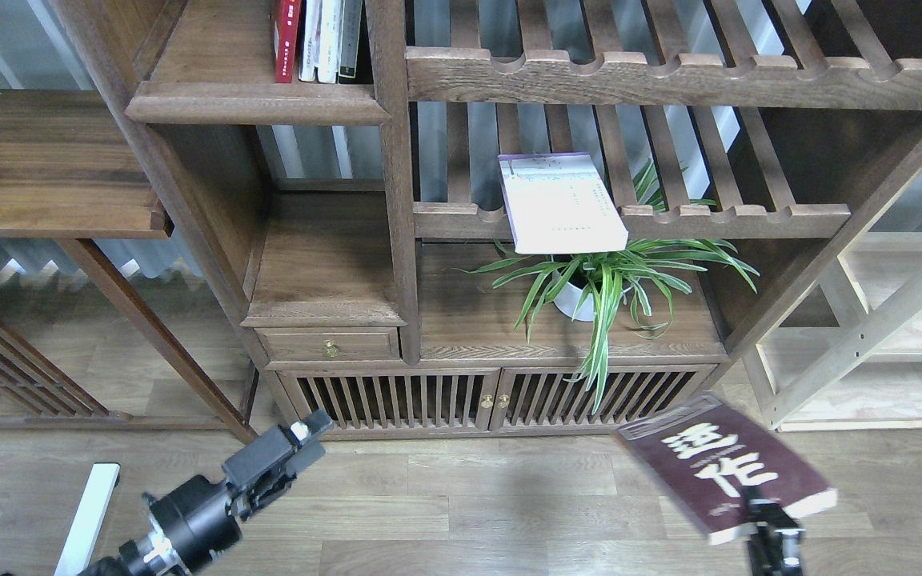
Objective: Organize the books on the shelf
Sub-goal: 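Pull the maroon book off the shelf and lower it with the right gripper, then bring the maroon book between both grippers and grasp it with the left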
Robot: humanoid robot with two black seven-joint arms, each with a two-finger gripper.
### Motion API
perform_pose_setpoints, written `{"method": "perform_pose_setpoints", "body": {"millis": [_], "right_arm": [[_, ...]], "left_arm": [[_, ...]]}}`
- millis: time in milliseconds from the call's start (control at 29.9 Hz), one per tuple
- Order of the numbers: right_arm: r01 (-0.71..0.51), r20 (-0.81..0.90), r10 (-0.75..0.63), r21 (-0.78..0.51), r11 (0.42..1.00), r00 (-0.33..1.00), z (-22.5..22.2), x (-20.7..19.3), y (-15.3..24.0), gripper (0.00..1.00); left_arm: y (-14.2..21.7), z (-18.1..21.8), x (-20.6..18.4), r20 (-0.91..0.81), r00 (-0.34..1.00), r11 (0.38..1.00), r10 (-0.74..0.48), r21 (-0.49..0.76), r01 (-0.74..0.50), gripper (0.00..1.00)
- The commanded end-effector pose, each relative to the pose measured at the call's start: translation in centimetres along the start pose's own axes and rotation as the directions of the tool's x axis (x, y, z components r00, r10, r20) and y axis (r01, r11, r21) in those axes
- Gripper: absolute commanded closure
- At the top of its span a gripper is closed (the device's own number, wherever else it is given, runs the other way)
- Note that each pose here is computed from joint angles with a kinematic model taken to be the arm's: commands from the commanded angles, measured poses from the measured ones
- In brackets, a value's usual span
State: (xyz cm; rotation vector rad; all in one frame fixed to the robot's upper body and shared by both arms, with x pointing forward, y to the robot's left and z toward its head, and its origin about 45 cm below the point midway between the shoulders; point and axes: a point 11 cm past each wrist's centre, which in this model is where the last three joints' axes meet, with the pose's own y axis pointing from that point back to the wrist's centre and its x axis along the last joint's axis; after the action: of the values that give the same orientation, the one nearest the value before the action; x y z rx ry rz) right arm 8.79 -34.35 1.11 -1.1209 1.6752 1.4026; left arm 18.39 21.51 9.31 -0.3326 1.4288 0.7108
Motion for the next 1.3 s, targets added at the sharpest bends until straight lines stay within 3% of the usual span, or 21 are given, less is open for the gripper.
{"method": "perform_pose_setpoints", "body": {"millis": [0,334,635,869,1271], "right_arm": [[0.047,-0.009,-0.048,-0.116,0.992,0.999,3.3,-1.3,-1.7,0.96],[0.166,0.004,-0.173,-0.293,0.942,0.985,9.0,-5.2,-5.2,0.94],[0.274,0.016,-0.296,-0.422,0.864,0.955,13.1,-9.6,-7.8,0.95],[0.343,0.101,-0.343,-0.527,0.778,0.934,18.8,-12.2,-7.3,0.96],[0.391,0.195,-0.343,-0.569,0.724,0.919,23.7,-13.7,-5.5,0.96]], "left_arm": [[0.3,-0.3,0.1,-0.005,1.000,1.000,-0.017,-0.012,0.016,0.02],[0.7,-0.5,4.1,-0.065,0.995,0.996,0.080,-0.039,-0.083,0.02],[-1.1,-0.6,5.1,-0.223,0.974,0.990,0.031,-0.126,-0.061,0.02],[-3.6,0.9,3.3,-0.283,0.956,0.982,-0.080,-0.186,0.027,0.02],[-3.7,0.6,3.6,-0.311,0.947,0.980,-0.084,-0.197,0.022,0.02]]}}
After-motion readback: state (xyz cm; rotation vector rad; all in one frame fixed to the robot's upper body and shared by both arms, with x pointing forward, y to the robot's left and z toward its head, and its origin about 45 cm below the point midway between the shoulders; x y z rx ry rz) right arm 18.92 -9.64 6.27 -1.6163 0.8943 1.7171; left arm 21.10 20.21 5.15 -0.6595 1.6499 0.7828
